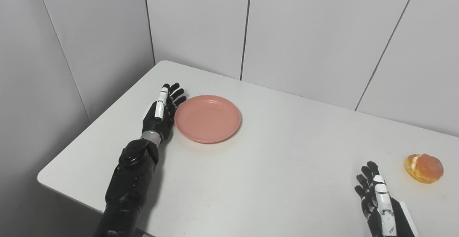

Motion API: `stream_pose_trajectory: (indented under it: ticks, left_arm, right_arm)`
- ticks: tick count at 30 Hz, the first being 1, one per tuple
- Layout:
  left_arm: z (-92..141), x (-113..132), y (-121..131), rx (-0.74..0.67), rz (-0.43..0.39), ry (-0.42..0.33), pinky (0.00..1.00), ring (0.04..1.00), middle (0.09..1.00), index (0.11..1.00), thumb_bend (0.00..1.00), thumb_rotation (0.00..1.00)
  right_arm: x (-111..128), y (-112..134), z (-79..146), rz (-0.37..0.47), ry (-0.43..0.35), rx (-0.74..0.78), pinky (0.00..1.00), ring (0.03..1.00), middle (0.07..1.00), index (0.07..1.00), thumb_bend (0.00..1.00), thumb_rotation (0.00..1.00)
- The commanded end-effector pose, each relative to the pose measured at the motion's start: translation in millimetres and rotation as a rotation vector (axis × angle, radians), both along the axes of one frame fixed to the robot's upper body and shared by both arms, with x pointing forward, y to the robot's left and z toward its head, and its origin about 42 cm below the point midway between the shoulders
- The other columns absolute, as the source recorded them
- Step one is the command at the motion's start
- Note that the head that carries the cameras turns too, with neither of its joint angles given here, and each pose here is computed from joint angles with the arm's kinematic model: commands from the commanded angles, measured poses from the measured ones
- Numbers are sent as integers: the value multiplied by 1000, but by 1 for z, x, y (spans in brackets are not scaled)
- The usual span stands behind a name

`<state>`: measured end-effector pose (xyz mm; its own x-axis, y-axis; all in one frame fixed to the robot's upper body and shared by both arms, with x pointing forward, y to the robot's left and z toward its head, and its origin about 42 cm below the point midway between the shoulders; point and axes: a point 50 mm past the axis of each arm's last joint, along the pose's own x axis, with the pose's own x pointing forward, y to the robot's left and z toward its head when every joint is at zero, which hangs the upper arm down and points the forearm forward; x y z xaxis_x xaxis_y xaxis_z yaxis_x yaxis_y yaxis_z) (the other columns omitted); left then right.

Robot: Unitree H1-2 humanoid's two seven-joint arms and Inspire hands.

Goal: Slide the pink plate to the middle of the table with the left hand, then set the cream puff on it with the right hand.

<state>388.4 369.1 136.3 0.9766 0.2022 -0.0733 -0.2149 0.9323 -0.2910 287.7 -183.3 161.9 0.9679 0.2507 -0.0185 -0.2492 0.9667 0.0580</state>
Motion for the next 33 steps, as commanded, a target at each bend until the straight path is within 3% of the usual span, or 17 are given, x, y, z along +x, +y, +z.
stream_pose_trajectory:
  ticks: [1,33]
  left_arm:
    - [3,2,-10,-5,-44,0,918,901,907,868,391,1000]
    - [12,-14,-110,-19,-337,-28,888,889,896,877,419,1000]
  right_arm:
    - [5,4,17,6,-101,20,1000,995,1000,1000,350,1000]
    - [4,18,23,1,-97,30,1000,1000,1000,1000,367,1000]
